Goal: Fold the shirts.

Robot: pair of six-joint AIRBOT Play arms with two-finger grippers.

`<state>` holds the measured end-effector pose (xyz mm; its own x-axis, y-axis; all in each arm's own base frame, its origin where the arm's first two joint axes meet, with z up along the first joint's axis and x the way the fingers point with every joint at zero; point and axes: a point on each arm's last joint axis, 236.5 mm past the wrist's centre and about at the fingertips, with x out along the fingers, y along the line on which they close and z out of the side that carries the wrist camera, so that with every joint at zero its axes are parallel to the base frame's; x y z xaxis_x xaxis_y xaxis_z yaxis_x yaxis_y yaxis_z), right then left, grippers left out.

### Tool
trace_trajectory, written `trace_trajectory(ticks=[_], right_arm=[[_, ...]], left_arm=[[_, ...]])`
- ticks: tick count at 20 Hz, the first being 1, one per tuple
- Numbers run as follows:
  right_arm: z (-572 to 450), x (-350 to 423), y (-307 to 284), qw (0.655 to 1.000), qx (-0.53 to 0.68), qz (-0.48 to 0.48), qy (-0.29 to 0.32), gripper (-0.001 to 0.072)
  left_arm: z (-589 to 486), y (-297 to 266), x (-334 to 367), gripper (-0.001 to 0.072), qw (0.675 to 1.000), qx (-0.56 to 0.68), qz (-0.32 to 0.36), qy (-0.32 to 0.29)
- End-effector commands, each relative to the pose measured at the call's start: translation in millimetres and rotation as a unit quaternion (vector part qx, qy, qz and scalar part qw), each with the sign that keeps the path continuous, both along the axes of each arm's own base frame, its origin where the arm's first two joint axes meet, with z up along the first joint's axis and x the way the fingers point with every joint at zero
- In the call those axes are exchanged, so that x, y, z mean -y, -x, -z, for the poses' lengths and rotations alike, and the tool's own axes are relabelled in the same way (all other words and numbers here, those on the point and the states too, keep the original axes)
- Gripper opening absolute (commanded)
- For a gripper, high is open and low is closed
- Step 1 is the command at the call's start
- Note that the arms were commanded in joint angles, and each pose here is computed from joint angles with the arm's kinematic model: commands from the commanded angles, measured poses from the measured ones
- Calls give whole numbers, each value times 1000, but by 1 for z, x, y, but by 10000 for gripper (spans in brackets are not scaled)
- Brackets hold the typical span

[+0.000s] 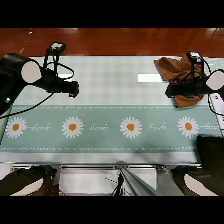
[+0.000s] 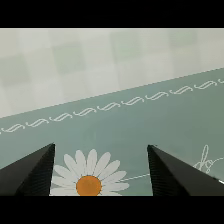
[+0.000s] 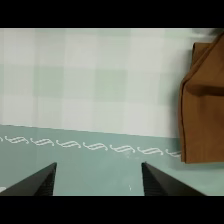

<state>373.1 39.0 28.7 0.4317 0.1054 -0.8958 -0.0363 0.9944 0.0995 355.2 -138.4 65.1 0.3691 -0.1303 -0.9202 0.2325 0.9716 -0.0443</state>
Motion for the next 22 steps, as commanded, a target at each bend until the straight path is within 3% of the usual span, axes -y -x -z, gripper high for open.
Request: trace_trajectory(ticks=[1,18,22], right_arm=[[0,0,0,1000,0,0,0,614],[-1,-3,-1,1000,0,18,-15,613],[-29,1,-47,993,115,18,-9,611]], left_arm=[[0,0,0,676,1000,0,0,0],[-1,-3,1,676,1000,5,-1,3],[-2,-17,7,676,999,30,0,12]])
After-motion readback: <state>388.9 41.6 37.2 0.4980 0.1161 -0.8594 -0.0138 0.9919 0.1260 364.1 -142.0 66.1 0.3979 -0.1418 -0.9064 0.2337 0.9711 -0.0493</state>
